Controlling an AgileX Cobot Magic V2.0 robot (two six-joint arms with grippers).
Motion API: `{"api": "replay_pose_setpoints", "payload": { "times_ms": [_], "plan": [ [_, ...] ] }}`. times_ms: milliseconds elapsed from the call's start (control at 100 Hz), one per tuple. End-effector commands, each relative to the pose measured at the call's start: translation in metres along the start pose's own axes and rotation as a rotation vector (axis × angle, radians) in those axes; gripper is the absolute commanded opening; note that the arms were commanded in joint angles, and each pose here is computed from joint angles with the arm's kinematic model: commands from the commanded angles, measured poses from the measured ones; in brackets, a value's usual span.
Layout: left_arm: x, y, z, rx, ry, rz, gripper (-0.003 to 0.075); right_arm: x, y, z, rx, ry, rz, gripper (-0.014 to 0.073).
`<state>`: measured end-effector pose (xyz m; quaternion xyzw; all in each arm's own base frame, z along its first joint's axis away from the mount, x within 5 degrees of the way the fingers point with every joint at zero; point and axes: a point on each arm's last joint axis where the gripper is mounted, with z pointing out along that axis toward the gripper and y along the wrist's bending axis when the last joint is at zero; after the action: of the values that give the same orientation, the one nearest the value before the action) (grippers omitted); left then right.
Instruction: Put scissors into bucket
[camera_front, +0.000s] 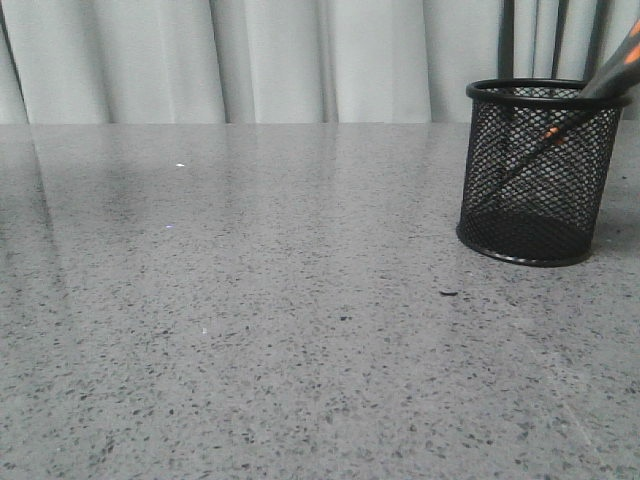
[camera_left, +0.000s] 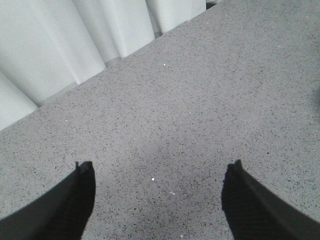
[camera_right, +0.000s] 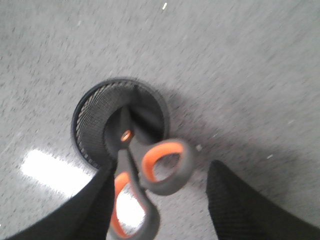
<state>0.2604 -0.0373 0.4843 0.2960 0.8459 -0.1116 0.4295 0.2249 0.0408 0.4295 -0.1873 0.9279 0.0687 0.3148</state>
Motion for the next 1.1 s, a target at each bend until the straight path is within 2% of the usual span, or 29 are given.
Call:
{"api": "replay_pose_setpoints", "payload": {
  "times_ms": [0, 90, 160, 250, 300, 310, 330, 480, 610, 770, 890, 1090],
  "plan": [
    [-0.012, -0.008, -0.020, -0.022, -0.111, 0.003, 0.0490, -0.010, 0.001, -0.029, 0.043, -0.116, -0.031, 0.0372],
    [-0.012, -0.008, -0.020, -0.022, -0.111, 0.003, 0.0435, -0.018, 0.001, -0.039, 0.060, -0.189, -0.038, 0.0372],
    [-0.012, -0.008, -0.020, -0.022, -0.111, 0.003, 0.0335, -0.022, 0.002, -0.043, 0.062, -0.242, -0.036, 0.0367],
    [-0.012, -0.008, -0.020, -0.022, -0.111, 0.003, 0.0158, -0.027, 0.005, -0.048, 0.045, -0.325, -0.024, 0.0307],
    [-0.012, -0.008, -0.020, -0.022, -0.111, 0.003, 0.0053, -0.031, 0.007, -0.051, 0.023, -0.377, -0.011, 0.0246],
    [-0.012, -0.008, -0.020, -0.022, -0.111, 0.003, 0.0008, -0.032, 0.008, -0.052, 0.012, -0.394, -0.005, 0.0225],
    [-0.012, -0.008, -0.020, -0.022, -0.111, 0.003, -0.0022, -0.033, 0.009, -0.053, 0.006, -0.411, -0.001, 0.0190],
    [-0.012, -0.008, -0.021, -0.030, -0.122, 0.004, -0.0020, -0.039, 0.014, -0.065, -0.034, -0.556, 0.036, -0.0079],
    [-0.009, -0.011, -0.027, -0.078, -0.182, -0.005, -0.0021, -0.028, 0.013, -0.066, 0.006, -0.670, 0.062, -0.0069],
    [0.013, -0.020, -0.040, -0.225, -0.349, -0.044, -0.0021, 0.005, 0.012, -0.063, 0.104, -0.843, 0.085, -0.0069],
    [0.048, -0.031, -0.044, -0.335, -0.445, -0.083, -0.0020, 0.039, 0.011, -0.054, 0.168, -0.945, 0.119, -0.0069],
    [0.129, -0.053, -0.038, -0.499, -0.536, -0.114, -0.0020, 0.101, 0.014, -0.029, 0.243, -1.000, 0.137, -0.0069]
  ]
}}
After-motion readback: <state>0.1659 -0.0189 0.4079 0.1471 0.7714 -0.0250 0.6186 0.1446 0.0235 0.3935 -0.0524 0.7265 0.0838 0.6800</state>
